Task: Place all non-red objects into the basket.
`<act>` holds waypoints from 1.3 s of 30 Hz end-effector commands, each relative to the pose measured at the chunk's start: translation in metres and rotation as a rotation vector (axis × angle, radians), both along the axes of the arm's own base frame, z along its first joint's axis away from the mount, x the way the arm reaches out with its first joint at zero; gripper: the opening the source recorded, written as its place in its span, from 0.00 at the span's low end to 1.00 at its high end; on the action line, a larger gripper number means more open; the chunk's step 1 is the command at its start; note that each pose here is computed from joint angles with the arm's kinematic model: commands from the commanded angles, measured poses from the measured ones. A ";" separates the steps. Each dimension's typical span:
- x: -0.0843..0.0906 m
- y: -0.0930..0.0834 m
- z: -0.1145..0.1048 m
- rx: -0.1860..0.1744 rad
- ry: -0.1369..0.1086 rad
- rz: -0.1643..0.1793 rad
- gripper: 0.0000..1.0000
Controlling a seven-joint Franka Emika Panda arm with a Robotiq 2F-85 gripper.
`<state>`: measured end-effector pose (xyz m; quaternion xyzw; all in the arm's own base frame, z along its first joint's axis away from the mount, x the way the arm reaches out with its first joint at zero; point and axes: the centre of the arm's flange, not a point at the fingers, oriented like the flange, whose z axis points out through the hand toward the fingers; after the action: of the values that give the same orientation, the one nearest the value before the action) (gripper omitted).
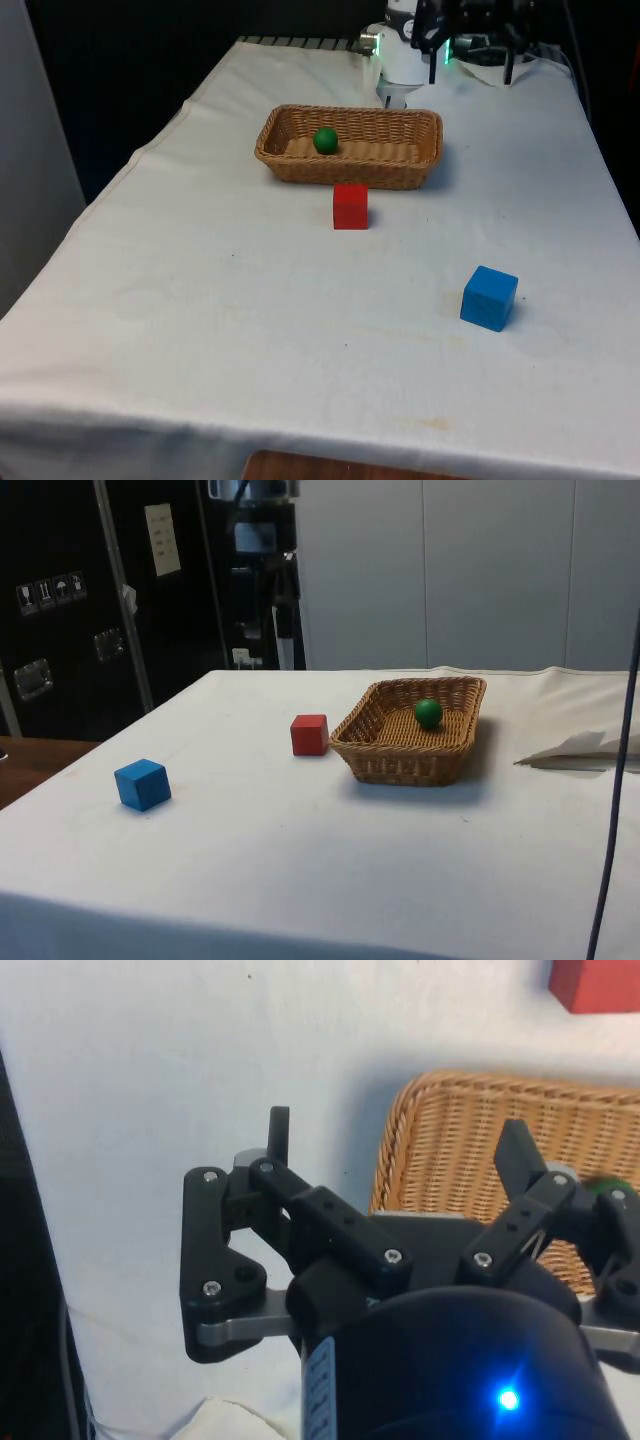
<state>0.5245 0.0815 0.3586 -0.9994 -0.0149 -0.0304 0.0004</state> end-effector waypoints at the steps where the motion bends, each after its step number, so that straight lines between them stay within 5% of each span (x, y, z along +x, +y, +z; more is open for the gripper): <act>1: 0.003 0.002 0.000 -0.001 0.003 0.000 1.00; 18: 0.059 0.034 -0.017 -0.008 -0.003 0.008 1.00; 25: 0.083 0.050 -0.033 0.011 0.019 0.007 1.00; 26: 0.081 0.047 -0.030 0.002 0.004 0.007 1.00; 30: 0.098 0.058 -0.044 0.019 0.028 0.005 1.00; 39: 0.121 0.064 -0.065 0.033 0.027 -0.009 1.00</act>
<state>0.6469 0.1459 0.2933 -0.9997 -0.0101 -0.0205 0.0122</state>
